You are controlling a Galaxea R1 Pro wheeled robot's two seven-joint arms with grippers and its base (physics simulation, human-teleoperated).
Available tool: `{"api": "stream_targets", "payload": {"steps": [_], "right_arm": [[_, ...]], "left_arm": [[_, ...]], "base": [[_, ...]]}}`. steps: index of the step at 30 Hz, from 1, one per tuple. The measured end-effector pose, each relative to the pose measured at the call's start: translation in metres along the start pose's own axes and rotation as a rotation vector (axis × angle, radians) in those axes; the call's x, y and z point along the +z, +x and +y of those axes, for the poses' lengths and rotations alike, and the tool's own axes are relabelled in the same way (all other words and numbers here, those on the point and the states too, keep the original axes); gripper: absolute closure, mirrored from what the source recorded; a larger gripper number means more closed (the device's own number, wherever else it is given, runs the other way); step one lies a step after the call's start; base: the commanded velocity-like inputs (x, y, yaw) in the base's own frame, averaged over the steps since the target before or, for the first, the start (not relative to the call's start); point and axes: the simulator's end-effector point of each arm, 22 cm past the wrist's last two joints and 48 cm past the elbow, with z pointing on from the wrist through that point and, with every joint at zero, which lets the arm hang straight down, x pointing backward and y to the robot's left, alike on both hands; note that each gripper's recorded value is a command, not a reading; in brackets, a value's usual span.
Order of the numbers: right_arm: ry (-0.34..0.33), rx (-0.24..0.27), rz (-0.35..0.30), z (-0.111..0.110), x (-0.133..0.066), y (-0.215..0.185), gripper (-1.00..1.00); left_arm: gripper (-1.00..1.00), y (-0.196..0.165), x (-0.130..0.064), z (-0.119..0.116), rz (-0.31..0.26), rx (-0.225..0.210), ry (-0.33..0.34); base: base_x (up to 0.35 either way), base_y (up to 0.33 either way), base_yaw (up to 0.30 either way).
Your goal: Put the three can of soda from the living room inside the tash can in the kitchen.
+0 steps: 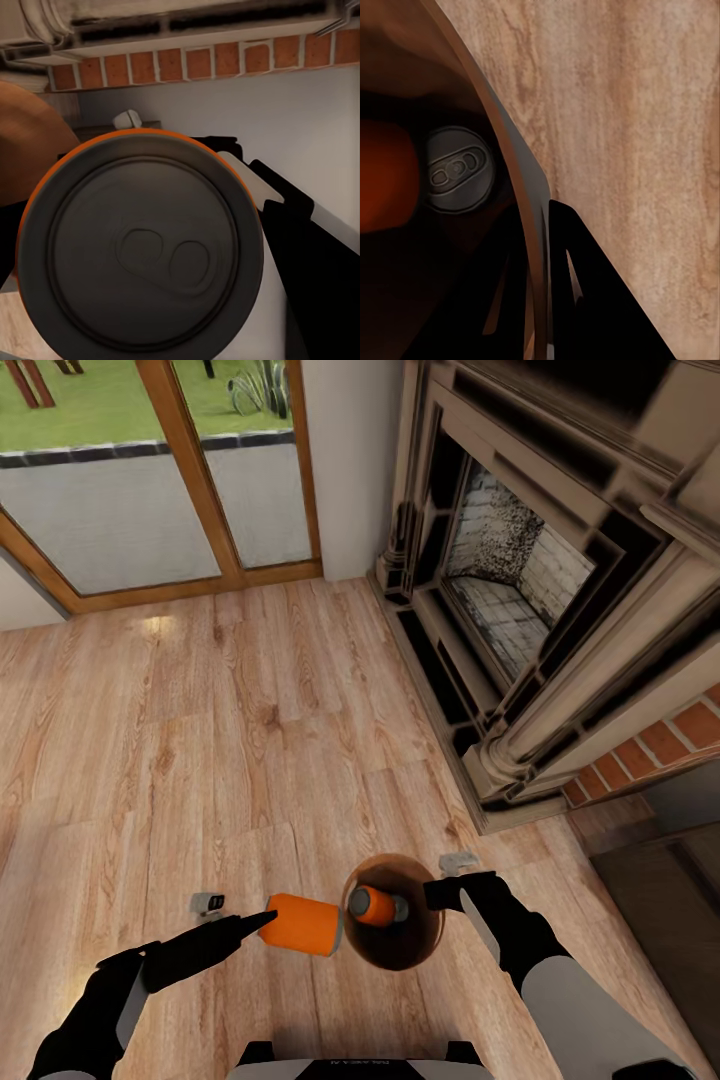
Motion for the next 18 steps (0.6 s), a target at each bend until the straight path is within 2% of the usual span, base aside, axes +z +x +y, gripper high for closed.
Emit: {"api": "stream_targets", "payload": {"steps": [18], "right_arm": [[0.000,0.000,0.001,0.0004,0.0002,0.0001,1.00]], "left_arm": [[1.00,0.0033,0.0089,-0.0032,-0.005,-0.008,0.018]], "base": [[0.000,0.000,0.000]]}}
